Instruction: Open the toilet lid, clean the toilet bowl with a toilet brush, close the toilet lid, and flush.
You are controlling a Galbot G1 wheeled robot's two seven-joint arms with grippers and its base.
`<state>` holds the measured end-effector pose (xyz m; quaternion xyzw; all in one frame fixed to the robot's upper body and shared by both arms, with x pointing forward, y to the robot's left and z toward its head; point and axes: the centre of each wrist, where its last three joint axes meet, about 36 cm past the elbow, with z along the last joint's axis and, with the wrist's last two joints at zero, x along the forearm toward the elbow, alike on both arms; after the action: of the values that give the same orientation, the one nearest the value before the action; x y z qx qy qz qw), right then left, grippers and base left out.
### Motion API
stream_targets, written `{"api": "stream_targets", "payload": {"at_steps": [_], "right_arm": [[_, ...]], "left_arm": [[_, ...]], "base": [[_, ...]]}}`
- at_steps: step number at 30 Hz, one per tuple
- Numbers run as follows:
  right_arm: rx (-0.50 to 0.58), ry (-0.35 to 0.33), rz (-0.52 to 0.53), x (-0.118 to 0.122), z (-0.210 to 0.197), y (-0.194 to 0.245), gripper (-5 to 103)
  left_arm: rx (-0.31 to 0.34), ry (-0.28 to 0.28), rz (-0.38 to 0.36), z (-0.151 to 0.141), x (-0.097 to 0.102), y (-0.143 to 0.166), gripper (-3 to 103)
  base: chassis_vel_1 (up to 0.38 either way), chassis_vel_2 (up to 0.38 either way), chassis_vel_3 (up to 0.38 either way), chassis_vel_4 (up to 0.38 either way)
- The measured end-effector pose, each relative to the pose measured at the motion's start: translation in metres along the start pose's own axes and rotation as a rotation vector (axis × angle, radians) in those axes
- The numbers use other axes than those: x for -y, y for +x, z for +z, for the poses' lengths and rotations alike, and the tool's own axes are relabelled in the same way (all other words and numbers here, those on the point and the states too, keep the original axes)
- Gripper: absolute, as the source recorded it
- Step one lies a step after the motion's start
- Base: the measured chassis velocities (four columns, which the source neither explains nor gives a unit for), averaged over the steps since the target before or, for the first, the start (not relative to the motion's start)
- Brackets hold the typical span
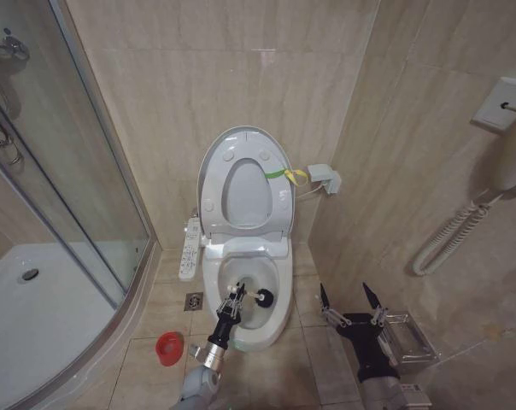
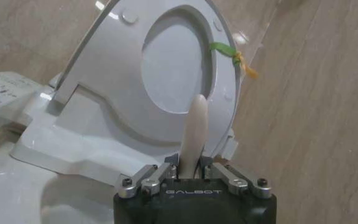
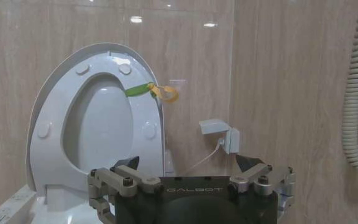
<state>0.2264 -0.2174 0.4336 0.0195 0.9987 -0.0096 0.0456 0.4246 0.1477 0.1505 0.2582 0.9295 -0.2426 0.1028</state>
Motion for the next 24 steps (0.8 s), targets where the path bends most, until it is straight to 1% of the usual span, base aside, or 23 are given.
{"api": "stream_targets", "payload": {"at_steps": [3, 6, 7, 8, 11, 14, 15, 19, 23, 24], "right_arm": [[0.0, 0.0, 0.0, 0.0, 0.0, 0.0, 100], [0.0, 0.0, 0.0, 0.0, 0.0, 0.0, 100], [0.0, 0.0, 0.0, 0.0, 0.0, 0.0, 100], [0.0, 0.0, 0.0, 0.0, 0.0, 0.0, 100], [0.0, 0.0, 0.0, 0.0, 0.0, 0.0, 100], [0.0, 0.0, 0.0, 0.0, 0.0, 0.0, 100], [0.0, 0.0, 0.0, 0.0, 0.0, 0.0, 100], [0.0, 0.0, 0.0, 0.0, 0.0, 0.0, 100], [0.0, 0.0, 0.0, 0.0, 0.0, 0.0, 100], [0.0, 0.0, 0.0, 0.0, 0.0, 0.0, 100]], "left_arm": [[0.019, 0.004, 0.01, -0.007, 0.001, -0.009, 19], [0.063, 0.005, 0.043, -0.022, 0.008, -0.026, 19], [0.063, 0.005, 0.043, -0.022, 0.008, -0.026, 19], [0.078, 0.004, 0.054, -0.028, 0.011, -0.031, 19], [0.076, 0.001, 0.056, -0.029, 0.011, -0.031, 19], [0.029, -0.013, 0.056, -0.018, 0.005, -0.021, 19], [0.029, -0.013, 0.056, -0.018, 0.005, -0.021, 19], [-0.013, -0.042, 0.075, -0.008, -0.002, -0.024, 19], [-0.011, -0.055, 0.089, -0.009, -0.003, -0.032, 19], [0.004, -0.066, 0.105, -0.014, -0.002, -0.041, 19]], "base": [[0.0, 0.0, 0.0, 0.0], [0.0, 0.0, 0.0, 0.0], [0.0, 0.0, 0.0, 0.0], [0.0, 0.0, 0.0, 0.0], [0.0, 0.0, 0.0, 0.0], [0.0, 0.0, 0.0, 0.0], [0.0, 0.0, 0.0, 0.0], [0.0, 0.0, 0.0, 0.0], [0.0, 0.0, 0.0, 0.0], [0.0, 0.0, 0.0, 0.0]]}}
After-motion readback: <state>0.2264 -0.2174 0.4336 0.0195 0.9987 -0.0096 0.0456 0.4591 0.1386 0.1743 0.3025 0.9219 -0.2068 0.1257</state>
